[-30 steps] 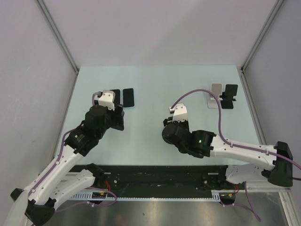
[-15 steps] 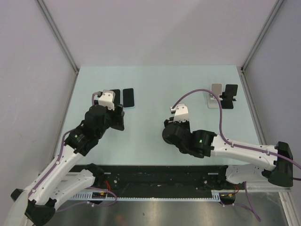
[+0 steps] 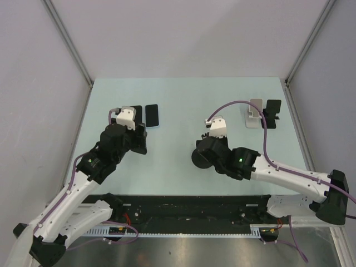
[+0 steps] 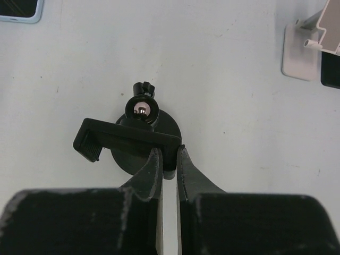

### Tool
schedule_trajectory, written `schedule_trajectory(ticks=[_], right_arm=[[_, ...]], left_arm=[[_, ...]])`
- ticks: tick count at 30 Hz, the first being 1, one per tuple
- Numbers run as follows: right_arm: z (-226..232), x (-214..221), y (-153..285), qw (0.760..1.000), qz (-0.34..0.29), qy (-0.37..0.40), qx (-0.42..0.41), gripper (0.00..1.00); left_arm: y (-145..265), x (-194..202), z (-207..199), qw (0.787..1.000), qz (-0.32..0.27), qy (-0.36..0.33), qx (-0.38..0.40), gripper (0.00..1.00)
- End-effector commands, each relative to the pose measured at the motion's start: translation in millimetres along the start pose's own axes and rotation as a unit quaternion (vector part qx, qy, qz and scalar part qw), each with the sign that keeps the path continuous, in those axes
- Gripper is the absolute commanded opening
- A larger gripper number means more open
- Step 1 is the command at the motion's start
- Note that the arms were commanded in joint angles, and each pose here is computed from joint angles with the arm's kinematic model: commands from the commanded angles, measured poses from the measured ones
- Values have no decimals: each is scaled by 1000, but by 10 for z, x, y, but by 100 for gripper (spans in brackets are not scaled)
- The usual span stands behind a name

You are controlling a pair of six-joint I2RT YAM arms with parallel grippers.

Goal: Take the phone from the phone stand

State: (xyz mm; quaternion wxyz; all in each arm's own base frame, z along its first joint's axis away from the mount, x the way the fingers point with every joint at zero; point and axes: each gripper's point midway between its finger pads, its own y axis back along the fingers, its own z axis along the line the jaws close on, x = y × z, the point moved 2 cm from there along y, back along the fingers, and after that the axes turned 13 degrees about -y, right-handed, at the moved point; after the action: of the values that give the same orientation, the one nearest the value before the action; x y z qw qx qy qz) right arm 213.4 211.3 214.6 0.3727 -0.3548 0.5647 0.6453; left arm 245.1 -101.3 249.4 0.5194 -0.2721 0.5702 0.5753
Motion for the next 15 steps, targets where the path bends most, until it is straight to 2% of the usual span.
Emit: schedule_trajectory(ticks=[1, 7, 15], right_arm=[[66, -270, -113, 999, -7, -19, -36, 0], [-70, -697, -374, 997, -49, -7, -60, 0], [-689, -1393, -802, 987, -146, -20, -72, 0]], left_arm=[[16, -274, 48, 998, -56, 7, -3, 0], [21, -281, 60, 998, -57, 8, -5, 0], [9, -273, 61, 998, -55, 8, -4, 0]])
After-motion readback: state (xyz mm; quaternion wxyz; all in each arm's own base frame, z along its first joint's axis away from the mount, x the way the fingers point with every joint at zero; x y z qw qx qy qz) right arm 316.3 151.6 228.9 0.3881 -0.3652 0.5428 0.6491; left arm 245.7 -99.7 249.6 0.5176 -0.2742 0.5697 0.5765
